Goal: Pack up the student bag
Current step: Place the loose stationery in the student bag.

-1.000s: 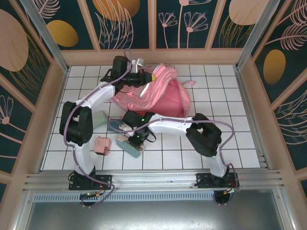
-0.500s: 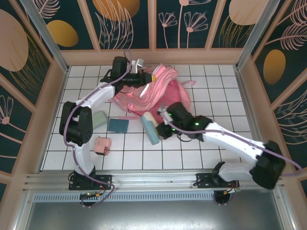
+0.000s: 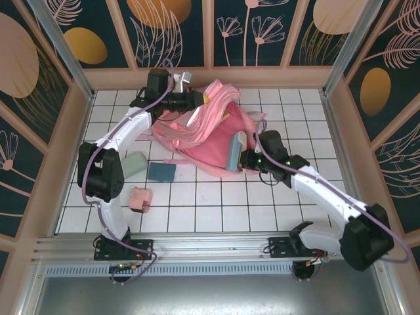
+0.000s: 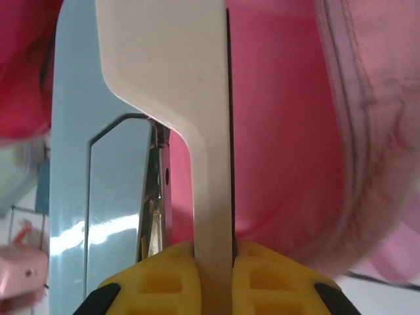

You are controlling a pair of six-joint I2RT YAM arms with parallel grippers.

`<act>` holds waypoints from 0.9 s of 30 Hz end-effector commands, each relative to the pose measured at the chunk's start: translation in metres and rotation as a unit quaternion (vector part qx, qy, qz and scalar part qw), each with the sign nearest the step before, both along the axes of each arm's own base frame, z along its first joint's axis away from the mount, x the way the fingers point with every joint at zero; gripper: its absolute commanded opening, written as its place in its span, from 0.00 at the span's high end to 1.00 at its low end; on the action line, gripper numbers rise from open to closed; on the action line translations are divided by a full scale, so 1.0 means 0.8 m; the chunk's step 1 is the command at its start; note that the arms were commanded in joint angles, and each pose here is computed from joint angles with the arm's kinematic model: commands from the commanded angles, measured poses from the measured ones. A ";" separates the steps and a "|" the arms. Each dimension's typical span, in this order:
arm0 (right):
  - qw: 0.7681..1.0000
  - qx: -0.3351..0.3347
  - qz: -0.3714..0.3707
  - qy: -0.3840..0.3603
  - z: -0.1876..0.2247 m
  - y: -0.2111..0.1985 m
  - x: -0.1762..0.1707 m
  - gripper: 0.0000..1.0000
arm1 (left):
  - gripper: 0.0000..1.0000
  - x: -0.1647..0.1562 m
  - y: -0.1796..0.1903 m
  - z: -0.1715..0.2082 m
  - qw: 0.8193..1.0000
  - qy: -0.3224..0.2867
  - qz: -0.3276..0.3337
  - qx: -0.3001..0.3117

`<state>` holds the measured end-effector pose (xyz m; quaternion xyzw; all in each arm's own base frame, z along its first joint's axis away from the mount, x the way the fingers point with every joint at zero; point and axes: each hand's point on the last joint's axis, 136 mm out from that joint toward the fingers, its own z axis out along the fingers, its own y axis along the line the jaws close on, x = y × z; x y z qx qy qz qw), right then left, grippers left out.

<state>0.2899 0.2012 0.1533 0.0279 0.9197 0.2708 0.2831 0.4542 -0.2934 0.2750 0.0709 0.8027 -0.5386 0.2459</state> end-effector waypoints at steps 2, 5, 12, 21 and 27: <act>0.994 0.096 -0.047 -0.004 0.050 0.037 0.058 1.00 | 1.00 -0.021 -0.002 0.103 0.995 -0.085 -0.034 -0.045; 0.988 0.117 -0.093 0.023 0.044 0.050 0.092 1.00 | 1.00 -0.024 -0.009 0.111 0.994 -0.086 -0.048 -0.047; 0.962 0.180 -0.192 0.074 0.027 0.093 0.183 1.00 | 1.00 -0.027 -0.016 0.110 0.994 -0.080 -0.062 -0.049; 0.937 0.274 -0.202 0.084 0.002 0.171 0.257 1.00 | 1.00 -0.023 -0.019 0.086 0.995 -0.065 -0.068 -0.042; 0.923 0.315 -0.206 0.085 -0.025 0.198 0.292 1.00 | 1.00 -0.025 -0.021 0.085 0.994 -0.063 -0.074 -0.046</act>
